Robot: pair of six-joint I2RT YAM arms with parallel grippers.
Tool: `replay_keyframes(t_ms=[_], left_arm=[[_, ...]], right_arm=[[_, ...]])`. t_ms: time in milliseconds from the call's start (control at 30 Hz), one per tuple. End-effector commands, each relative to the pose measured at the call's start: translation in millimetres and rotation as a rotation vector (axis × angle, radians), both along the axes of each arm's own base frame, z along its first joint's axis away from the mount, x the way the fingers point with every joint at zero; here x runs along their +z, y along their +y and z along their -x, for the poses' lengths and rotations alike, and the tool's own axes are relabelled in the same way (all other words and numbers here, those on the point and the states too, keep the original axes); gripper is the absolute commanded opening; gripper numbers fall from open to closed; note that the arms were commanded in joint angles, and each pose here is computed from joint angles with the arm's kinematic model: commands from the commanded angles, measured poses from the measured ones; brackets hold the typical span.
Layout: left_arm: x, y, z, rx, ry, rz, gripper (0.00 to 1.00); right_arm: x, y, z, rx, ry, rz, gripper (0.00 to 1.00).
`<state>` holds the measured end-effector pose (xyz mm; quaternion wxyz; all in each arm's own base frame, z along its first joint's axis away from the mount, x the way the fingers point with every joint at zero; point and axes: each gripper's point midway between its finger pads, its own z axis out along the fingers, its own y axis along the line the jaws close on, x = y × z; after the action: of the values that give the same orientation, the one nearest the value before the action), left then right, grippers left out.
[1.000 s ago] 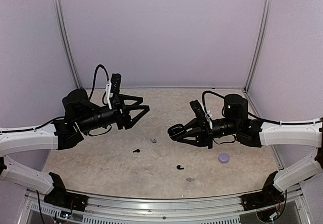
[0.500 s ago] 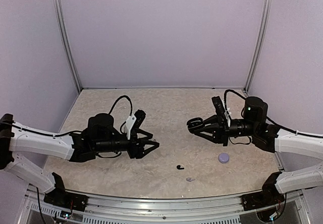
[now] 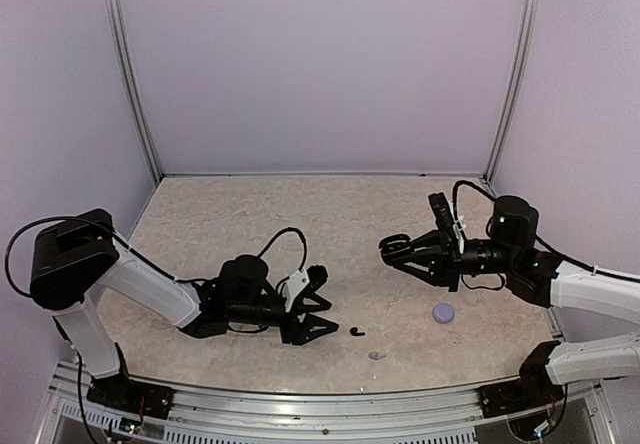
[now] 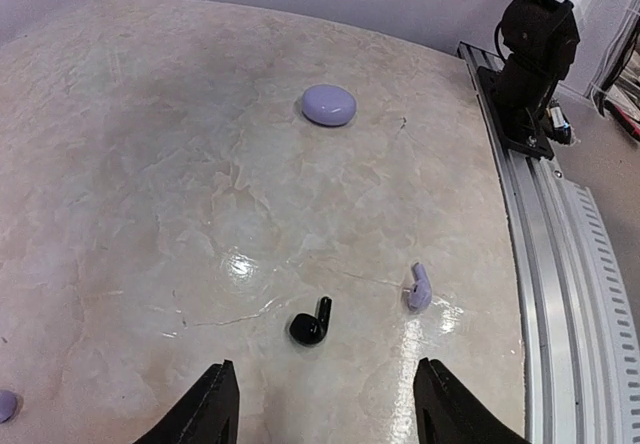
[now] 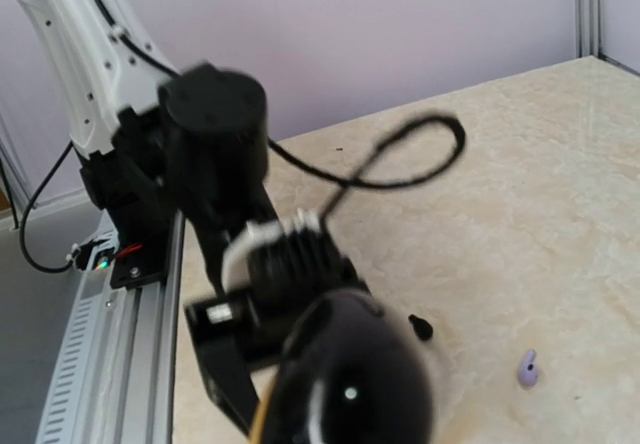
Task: Insert the wireless bluetooth earbuds into the charging case
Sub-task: Pick up the left earbud from the center of the board.
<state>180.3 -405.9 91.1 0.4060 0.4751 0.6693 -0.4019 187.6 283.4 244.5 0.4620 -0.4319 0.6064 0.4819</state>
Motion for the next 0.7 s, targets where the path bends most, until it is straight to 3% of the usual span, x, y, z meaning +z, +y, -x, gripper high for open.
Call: replay_keyframes(t_ms=[0,267,667], left_arm=[[1,-25,0,-0.087,-0.116,0.031,0.60],[-43,-36,-3,-0.128,-0.141,-0.062,0.58],[-75,-47,-6,-0.154,-0.188,-0.157,0.50]], right_arm=[[2,-6,0,-0.018,0.000,-0.007,0.06],[1,-7,1,-0.019,0.001,-0.007,0.06],[-1,-8,2,-0.020,0.002,-0.003,0.06]])
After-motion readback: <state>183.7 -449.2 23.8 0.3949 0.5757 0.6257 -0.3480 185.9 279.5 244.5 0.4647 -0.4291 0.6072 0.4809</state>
